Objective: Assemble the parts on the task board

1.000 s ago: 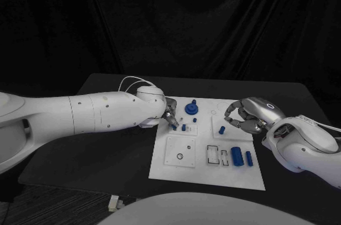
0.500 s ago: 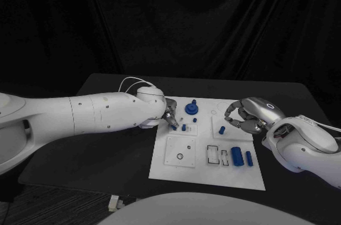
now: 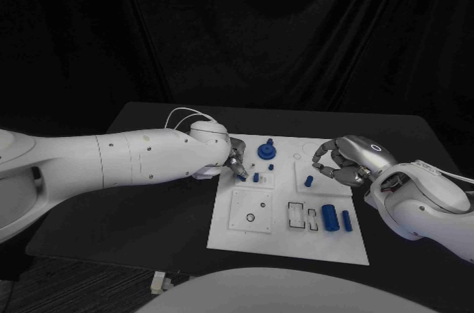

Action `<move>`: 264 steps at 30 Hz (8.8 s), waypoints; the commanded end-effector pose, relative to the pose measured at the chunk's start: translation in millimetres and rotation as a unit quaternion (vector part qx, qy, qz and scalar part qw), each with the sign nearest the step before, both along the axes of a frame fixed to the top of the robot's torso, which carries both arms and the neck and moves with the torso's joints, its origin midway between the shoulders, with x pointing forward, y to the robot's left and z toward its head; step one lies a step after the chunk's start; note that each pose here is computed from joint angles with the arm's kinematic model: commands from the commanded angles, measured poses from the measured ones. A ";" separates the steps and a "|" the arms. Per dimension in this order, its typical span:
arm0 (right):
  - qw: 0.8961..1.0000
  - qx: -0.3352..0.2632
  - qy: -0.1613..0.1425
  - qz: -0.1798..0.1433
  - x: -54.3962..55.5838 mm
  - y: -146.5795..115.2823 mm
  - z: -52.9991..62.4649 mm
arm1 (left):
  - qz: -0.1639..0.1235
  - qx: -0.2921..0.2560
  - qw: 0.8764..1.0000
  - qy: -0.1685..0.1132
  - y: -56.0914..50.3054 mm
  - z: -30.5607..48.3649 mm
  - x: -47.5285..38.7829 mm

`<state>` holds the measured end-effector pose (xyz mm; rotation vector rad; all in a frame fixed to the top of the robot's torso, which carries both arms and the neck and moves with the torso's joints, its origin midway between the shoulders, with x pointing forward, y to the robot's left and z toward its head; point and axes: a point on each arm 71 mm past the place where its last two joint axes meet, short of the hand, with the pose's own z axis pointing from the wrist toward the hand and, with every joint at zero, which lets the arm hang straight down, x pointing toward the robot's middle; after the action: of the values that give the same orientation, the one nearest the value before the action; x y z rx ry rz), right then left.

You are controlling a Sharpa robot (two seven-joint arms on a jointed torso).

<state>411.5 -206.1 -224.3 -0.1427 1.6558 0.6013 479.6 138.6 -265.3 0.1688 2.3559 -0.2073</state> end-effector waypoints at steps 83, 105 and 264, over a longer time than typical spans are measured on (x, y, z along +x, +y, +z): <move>1.000 -0.009 0.006 -0.008 0.5 -1.0 -3.0 | 0.000 -0.012 0.999 0.036 -1.8 -10.9 -4.1; 1.000 -0.011 0.007 -0.009 1.4 -2.1 -4.0 | 0.016 -0.045 0.999 0.005 5.0 -5.7 -4.7; 0.999 0.024 -0.032 0.017 -6.8 -4.6 7.8 | -0.393 -0.086 0.868 -0.292 -66.0 -6.3 15.8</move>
<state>404.7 -210.3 -215.8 -0.1508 1.5734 0.6648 498.0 76.1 -275.5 0.9662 1.6052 -0.6149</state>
